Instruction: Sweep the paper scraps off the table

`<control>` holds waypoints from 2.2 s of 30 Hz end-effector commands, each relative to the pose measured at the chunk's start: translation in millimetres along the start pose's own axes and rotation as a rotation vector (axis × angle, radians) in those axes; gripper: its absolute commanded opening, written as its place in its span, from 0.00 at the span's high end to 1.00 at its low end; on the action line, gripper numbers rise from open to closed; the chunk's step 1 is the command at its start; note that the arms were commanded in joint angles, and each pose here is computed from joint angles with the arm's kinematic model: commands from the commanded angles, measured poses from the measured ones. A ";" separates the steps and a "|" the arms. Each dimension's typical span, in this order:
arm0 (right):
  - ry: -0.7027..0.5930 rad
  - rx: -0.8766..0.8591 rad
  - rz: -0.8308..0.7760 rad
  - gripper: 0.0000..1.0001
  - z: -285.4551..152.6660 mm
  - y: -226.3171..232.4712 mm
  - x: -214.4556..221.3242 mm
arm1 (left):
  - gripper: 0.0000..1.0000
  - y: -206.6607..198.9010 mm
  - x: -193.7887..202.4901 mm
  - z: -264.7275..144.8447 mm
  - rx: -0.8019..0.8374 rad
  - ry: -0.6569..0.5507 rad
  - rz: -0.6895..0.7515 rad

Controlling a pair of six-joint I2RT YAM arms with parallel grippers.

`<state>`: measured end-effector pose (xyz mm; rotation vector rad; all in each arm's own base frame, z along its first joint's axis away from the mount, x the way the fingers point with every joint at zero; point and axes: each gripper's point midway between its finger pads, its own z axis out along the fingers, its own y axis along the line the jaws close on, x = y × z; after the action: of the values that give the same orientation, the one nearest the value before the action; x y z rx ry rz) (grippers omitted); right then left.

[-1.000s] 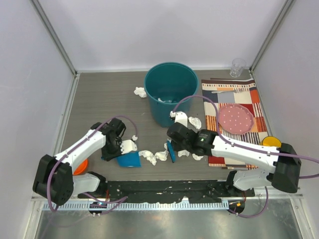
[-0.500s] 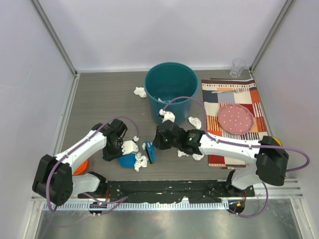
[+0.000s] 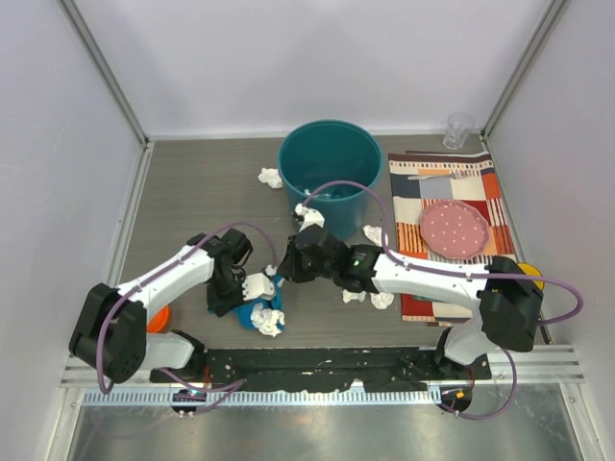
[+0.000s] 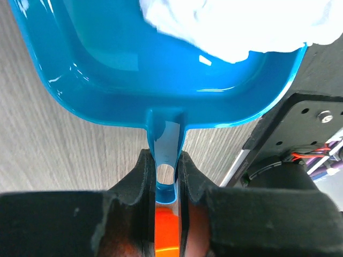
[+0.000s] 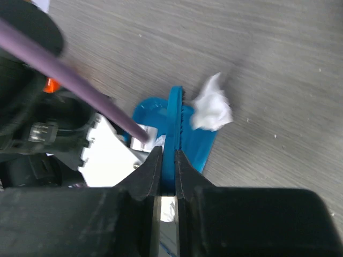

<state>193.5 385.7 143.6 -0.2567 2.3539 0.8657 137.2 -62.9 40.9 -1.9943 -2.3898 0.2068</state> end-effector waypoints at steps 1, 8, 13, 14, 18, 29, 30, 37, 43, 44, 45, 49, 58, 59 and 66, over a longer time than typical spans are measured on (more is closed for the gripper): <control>-0.135 -0.097 -0.011 0.99 -11.1 40.4 -55.4 | 1.00 -2.7 -23.9 -0.9 0.059 -0.094 0.026; -0.114 -0.031 -0.056 0.99 -18.1 28.7 -55.1 | 1.00 4.0 -37.5 -2.1 0.045 -0.155 0.003; -0.176 0.047 -0.081 0.99 -47.5 10.0 -72.3 | 1.00 1.0 -48.0 -6.2 0.080 -0.246 -0.013; -0.190 0.060 -0.097 0.99 -53.4 7.4 -76.5 | 1.00 1.1 -50.6 -7.8 0.083 -0.261 -0.011; -0.271 0.107 -0.125 0.99 -84.3 1.9 -99.2 | 1.00 4.3 -59.0 -12.6 0.085 -0.312 -0.026; -0.264 0.194 -0.177 0.99 -108.6 -26.0 -91.9 | 1.00 11.9 -54.6 -16.8 0.033 -0.296 -0.033; -0.227 0.223 -0.186 0.99 -104.8 -34.3 -82.6 | 1.00 19.2 -49.1 -15.3 -0.004 -0.263 -0.040; -0.067 0.289 -0.203 0.99 -83.7 -57.2 -41.3 | 1.00 26.9 -31.1 -3.2 -0.039 -0.159 -0.047; 0.045 0.297 -0.199 0.99 -64.3 -59.1 -6.7 | 1.00 21.0 -36.3 5.5 -0.010 -0.146 -0.049; 0.059 0.299 -0.184 0.99 -61.2 -60.6 -1.8 | 1.00 19.6 -36.7 6.4 -0.008 -0.141 -0.045; 0.062 0.281 -0.174 0.99 -57.3 -57.2 0.1 | 1.00 16.4 -37.5 8.7 0.001 -0.136 -0.034; 0.089 0.182 -0.123 0.99 -44.2 -37.5 8.1 | 1.00 12.2 -36.7 14.9 -0.003 -0.111 -0.015; -0.008 -0.065 -0.039 0.99 -39.5 12.3 -12.8 | 1.00 20.9 -50.8 19.4 -0.034 -0.120 -0.030; 0.000 -0.076 -0.036 0.99 -38.4 14.7 -11.3 | 1.00 22.9 -53.4 19.3 -0.040 -0.129 -0.037; -0.075 0.005 -0.052 0.99 -54.6 3.0 -32.8 | 1.00 13.7 -78.3 7.1 0.002 -0.279 -0.022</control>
<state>178.0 354.7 149.0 -0.3575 2.4078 0.7819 156.8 -112.5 21.5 -1.9985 -2.4984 0.3590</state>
